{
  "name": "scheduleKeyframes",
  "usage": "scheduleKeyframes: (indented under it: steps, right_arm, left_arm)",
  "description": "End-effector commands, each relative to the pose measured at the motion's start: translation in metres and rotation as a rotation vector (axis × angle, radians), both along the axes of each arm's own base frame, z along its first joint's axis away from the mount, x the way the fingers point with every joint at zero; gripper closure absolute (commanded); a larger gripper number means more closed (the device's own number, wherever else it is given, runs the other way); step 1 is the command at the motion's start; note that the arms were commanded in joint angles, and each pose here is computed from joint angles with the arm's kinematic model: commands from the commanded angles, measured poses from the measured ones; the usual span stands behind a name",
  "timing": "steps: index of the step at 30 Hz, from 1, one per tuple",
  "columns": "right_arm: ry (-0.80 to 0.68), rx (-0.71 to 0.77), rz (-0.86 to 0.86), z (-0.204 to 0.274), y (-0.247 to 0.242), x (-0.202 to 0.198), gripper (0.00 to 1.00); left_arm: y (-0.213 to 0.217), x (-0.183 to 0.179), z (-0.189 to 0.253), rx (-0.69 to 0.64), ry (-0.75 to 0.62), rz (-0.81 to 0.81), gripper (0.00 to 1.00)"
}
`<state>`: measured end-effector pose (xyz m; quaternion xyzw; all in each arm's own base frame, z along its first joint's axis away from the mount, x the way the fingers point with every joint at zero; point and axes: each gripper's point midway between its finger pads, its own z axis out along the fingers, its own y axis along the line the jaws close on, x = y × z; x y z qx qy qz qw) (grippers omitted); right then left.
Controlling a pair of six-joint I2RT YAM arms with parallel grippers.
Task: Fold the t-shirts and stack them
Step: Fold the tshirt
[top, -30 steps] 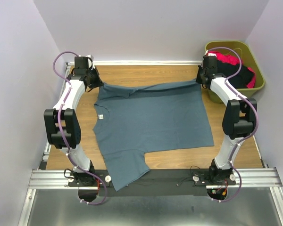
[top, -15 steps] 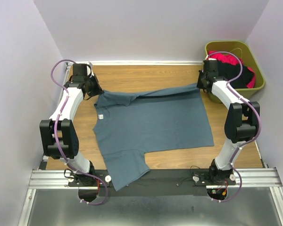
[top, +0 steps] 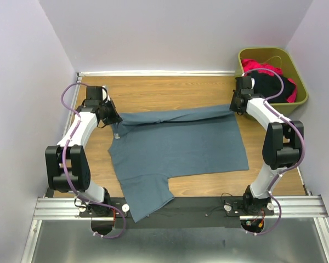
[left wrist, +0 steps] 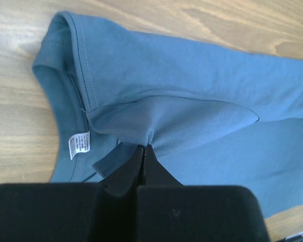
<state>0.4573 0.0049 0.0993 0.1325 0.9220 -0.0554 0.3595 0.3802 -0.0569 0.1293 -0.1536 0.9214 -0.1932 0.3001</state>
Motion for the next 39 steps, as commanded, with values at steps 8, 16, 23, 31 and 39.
scheduleKeyframes:
  steps: [8,16,23,31,39]
  right_arm:
    - [0.139,0.001,-0.14,-0.051,-0.016,-0.036,0.99]
    - [0.193,-0.009,-0.142,-0.074,-0.016,-0.037,0.99]
    - [0.2,0.019,-0.139,-0.074,-0.012,-0.043,0.9]
    - [0.1,0.094,-0.086,-0.023,0.003,-0.038,0.5]
    - [-0.017,0.216,0.066,0.037,0.044,-0.047,0.38]
  left_arm:
    - [-0.003,-0.015,-0.039,-0.036,0.033,0.006,1.0]
    - [-0.004,-0.023,-0.066,-0.045,0.073,0.006,1.0]
    - [-0.003,-0.025,-0.066,-0.043,0.072,0.011,1.0]
    - [-0.005,-0.021,-0.056,-0.039,0.04,-0.005,1.0]
    - [-0.006,-0.028,-0.039,-0.051,0.01,-0.005,1.0]
